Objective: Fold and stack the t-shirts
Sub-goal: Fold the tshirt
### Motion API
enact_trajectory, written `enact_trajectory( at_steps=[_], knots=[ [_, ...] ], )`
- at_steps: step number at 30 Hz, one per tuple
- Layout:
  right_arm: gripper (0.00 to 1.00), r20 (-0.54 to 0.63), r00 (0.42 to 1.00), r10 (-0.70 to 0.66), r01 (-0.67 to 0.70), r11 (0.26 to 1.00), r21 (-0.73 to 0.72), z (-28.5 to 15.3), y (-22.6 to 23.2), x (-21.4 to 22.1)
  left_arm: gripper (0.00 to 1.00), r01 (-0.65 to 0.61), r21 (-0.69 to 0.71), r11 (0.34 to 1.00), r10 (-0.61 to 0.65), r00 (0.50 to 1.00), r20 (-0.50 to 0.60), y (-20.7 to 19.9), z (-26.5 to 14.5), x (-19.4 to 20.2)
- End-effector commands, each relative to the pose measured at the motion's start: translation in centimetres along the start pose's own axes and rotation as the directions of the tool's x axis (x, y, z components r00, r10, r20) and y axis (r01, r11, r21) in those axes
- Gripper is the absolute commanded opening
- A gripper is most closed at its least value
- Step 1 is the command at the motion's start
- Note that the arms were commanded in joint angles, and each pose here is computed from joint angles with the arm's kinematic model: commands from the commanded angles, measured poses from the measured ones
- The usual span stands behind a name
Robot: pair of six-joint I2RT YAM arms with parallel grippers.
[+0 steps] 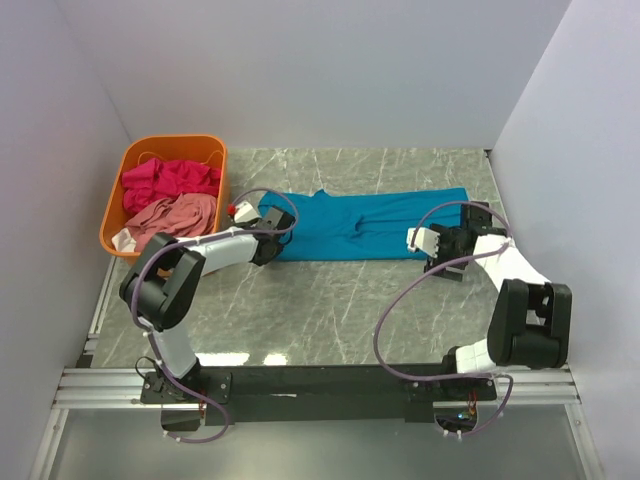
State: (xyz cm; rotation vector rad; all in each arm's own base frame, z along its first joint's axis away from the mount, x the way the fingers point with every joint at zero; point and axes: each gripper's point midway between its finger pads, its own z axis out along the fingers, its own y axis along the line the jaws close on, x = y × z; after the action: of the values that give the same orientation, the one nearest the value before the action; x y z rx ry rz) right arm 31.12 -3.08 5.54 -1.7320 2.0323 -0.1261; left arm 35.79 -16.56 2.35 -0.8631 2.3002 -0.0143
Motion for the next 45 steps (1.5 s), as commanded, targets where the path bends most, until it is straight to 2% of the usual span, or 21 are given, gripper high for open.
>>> enact_trajectory(
  at_steps=[1, 4, 8, 11, 18, 20, 24, 33, 38, 42, 45],
  knots=[
    [0.86, -0.042, 0.996, -0.083, 0.084, 0.995, 0.046, 0.1, -2.9, 0.8, 0.35, -0.047, 0.010, 0.999, 0.047, 0.999, 0.000, 0.6, -0.5, -0.7],
    [0.85, -0.081, 0.993, -0.087, 0.091, 0.995, 0.047, 1.0, -3.5, 1.7, 0.43, -0.079, 0.054, 0.995, 0.079, 0.997, -0.002, -0.1, -0.9, -1.0],
    [0.83, -0.105, 0.991, -0.079, 0.084, 0.996, 0.036, 1.9, -4.0, 2.5, 0.67, -0.095, 0.106, 0.990, 0.095, 0.995, 0.010, -1.0, -1.9, -1.7],
    [0.79, -0.122, 0.990, -0.071, 0.075, 0.997, 0.021, 2.5, -3.8, 3.1, 0.74, -0.113, 0.137, 0.984, 0.113, 0.994, 0.007, -1.2, -2.7, -1.9],
    [0.61, -0.117, 0.993, -0.010, 0.011, 1.000, 0.005, 3.0, -3.8, 4.1, 0.77, -0.136, 0.332, 0.934, 0.148, 0.989, -0.009, -3.0, -5.8, -1.8],
    [0.51, -0.116, 0.993, 0.004, -0.005, 1.000, -0.006, 3.1, -3.6, 4.6, 0.78, -0.135, 0.412, 0.901, 0.149, 0.989, -0.002, -4.2, -7.4, -2.2],
    [0.43, -0.118, 0.993, 0.012, -0.014, 1.000, -0.017, 3.2, -3.2, 5.0, 0.79, -0.154, 0.493, 0.856, 0.164, 0.986, 0.025, -5.1, -9.9, -3.2],
    [0.29, -0.125, 0.992, 0.030, -0.027, 0.999, 0.024, 3.3, -3.8, 5.4, 0.81, -0.207, 0.537, 0.818, 0.154, 0.978, 0.142, -5.2, -13.5, -6.7],
    [0.24, -0.141, 0.989, 0.053, -0.048, 0.998, 0.033, 3.3, -4.0, 5.8, 0.81, -0.236, 0.574, 0.784, 0.179, 0.971, 0.156, -4.9, -14.3, -6.6],
    [0.12, -0.156, 0.985, 0.071, -0.069, 0.997, 0.018, 3.2, -3.1, 6.2, 0.81, -0.237, 0.605, 0.760, 0.183, 0.971, 0.151, -4.8, -14.9, -6.2],
    [0.07, -0.150, 0.986, 0.073, -0.071, 0.997, 0.014, 2.7, -2.1, 6.0, 0.81, -0.240, 0.615, 0.751, 0.185, 0.971, 0.152, -4.6, -15.1, -6.0]
  ],
)
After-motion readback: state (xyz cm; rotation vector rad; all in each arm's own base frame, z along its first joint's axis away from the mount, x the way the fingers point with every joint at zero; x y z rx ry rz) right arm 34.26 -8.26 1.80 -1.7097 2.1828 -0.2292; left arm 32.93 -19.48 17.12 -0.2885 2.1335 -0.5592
